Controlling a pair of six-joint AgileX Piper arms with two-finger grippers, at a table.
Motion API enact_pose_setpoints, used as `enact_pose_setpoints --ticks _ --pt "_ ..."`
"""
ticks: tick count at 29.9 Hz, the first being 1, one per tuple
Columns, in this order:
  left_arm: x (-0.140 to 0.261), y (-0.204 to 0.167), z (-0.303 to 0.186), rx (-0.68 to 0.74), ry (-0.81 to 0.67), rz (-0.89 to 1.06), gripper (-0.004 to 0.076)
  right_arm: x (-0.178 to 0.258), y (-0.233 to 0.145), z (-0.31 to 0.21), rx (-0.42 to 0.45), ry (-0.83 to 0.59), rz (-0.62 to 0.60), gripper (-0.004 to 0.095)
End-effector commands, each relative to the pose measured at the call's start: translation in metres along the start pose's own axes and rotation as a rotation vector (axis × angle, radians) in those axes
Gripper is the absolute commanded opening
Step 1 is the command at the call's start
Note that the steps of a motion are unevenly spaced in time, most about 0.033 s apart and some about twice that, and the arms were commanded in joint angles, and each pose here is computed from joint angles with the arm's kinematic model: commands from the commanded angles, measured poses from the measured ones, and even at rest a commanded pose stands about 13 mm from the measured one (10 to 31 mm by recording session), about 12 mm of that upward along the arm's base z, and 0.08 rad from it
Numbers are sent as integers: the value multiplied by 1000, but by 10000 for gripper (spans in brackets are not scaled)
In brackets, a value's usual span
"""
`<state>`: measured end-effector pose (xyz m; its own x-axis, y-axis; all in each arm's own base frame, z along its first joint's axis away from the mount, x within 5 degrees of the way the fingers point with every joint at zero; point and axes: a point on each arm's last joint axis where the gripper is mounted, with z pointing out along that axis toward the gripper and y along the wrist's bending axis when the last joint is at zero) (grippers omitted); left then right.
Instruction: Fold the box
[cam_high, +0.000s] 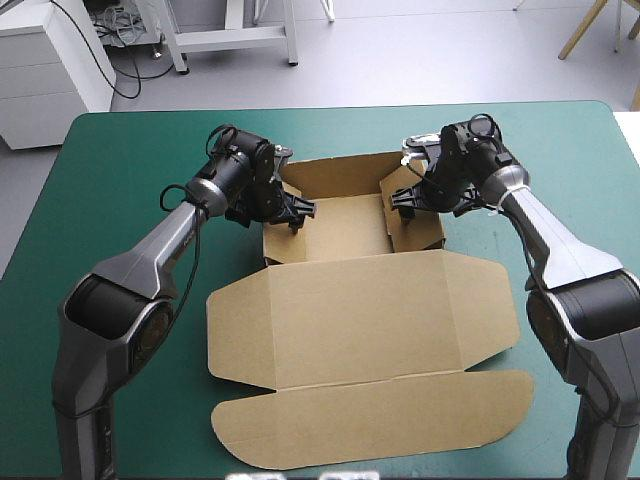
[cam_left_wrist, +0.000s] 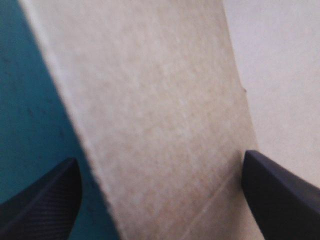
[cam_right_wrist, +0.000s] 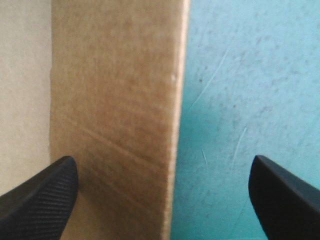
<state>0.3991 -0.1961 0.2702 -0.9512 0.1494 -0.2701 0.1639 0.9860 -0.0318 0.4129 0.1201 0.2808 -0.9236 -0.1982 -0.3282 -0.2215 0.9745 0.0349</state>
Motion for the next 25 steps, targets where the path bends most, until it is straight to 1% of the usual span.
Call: enact_pose_setpoints --ticks 1,4,7,10,11,12,14,17,18,19,22,25 --pt "-9 4 -64 -22 -148 30 623 -17 -3 -54 8 -178 -12 835" --pt "-16 5 -102 7 -269 29 623 -26 -2 -89 6 -247 -25 835" --pt "-17 7 -147 42 -400 43 622 -29 -2 -129 8 -367 -27 835" --pt "-6 13 -197 68 -525 68 608 -20 -3 -167 16 -456 -29 833" --pt "-1 15 -209 72 -550 72 587 -15 -4 -177 27 -473 -30 833" --pt "7 18 -225 79 -583 83 545 -10 -5 -186 38 -487 -32 833" --pt "23 25 -254 89 -648 107 410 0 -6 -198 50 -503 -33 833" --pt "51 35 -294 100 -736 123 67 17 -8 -205 58 -488 -42 833" --pt "59 38 -303 101 -754 129 -13 22 -8 -206 59 -478 -46 833" --pt "69 42 -312 106 -772 136 0 26 -8 -206 59 -473 -48 833" --pt "98 51 -329 112 -791 157 -10 31 -8 -198 59 -437 -49 833" --pt "129 61 -338 111 -793 163 -10 29 -6 -183 31 -406 -45 833"
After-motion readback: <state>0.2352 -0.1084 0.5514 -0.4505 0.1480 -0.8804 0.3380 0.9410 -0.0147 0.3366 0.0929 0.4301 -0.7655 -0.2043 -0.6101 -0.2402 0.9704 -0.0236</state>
